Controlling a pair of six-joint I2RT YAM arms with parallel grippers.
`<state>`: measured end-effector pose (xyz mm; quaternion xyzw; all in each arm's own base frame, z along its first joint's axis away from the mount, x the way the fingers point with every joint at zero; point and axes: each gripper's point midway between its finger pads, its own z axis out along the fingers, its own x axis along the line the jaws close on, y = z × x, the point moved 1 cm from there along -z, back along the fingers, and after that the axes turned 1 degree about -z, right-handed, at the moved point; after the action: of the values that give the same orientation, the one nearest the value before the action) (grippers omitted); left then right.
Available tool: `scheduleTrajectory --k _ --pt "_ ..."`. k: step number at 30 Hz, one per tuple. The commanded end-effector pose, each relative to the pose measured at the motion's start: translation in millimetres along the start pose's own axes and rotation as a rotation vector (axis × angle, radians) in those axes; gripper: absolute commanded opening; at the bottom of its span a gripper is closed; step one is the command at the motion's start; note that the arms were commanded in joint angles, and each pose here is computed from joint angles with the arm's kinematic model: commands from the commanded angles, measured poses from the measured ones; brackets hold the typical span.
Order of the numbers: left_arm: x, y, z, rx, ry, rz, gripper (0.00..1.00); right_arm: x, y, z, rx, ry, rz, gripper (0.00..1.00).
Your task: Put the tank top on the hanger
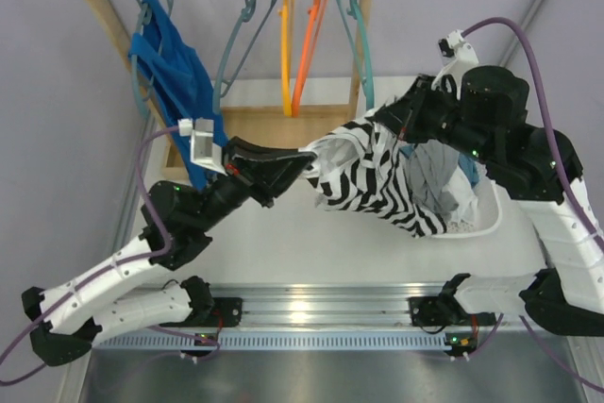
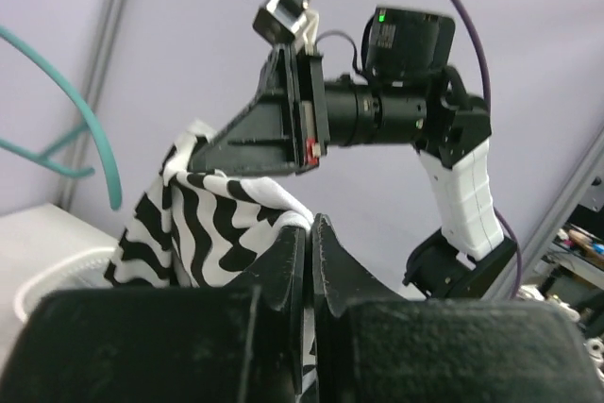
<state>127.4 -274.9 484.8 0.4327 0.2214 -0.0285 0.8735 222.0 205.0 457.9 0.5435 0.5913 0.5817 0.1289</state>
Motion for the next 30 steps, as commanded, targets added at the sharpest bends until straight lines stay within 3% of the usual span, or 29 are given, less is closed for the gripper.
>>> scheduleTrajectory --k 1,7,11,16,18,19,21,24,25,26,28,30 --pt "13 4 -6 0.085 0.126 0.079 0.00 14 11 0 -0.037 0.068 -0.049 0.00" --pt "35 7 -16 0.097 0.270 0.112 0.00 9 -19 30 0.019 0.083 -0.025 0.02" --pt "51 -13 -19 0.173 0.338 0.098 0.00 -9 -55 53 0.099 0.030 -0.008 0.04" --pt "82 -76 -51 0.297 0.445 -0.033 0.00 -45 -111 74 0.190 -0.069 0.034 0.05" --pt "110 -126 -87 0.384 0.544 -0.092 0.00 -79 -162 86 0.267 -0.153 0.043 0.05" --pt "109 -124 -87 0.371 0.547 -0.105 0.00 -80 -162 86 0.264 -0.158 0.048 0.06" --pt "129 -156 -117 0.420 0.622 -0.123 0.00 -108 -201 94 0.325 -0.239 0.042 0.09" --pt "156 -194 -156 0.476 0.734 -0.147 0.00 -135 -243 106 0.399 -0.302 0.035 0.22" --pt "163 -203 -166 0.485 0.771 -0.160 0.00 -138 -250 108 0.415 -0.306 0.034 0.33" --pt "173 -216 -178 0.500 0.806 -0.158 0.00 -144 -263 109 0.443 -0.319 0.029 0.39" --pt "179 -226 -187 0.509 0.834 -0.168 0.00 -146 -267 110 0.450 -0.313 0.017 0.55" --pt "185 -235 -195 0.538 0.862 -0.163 0.00 -148 -269 107 0.447 -0.313 0.002 0.64"
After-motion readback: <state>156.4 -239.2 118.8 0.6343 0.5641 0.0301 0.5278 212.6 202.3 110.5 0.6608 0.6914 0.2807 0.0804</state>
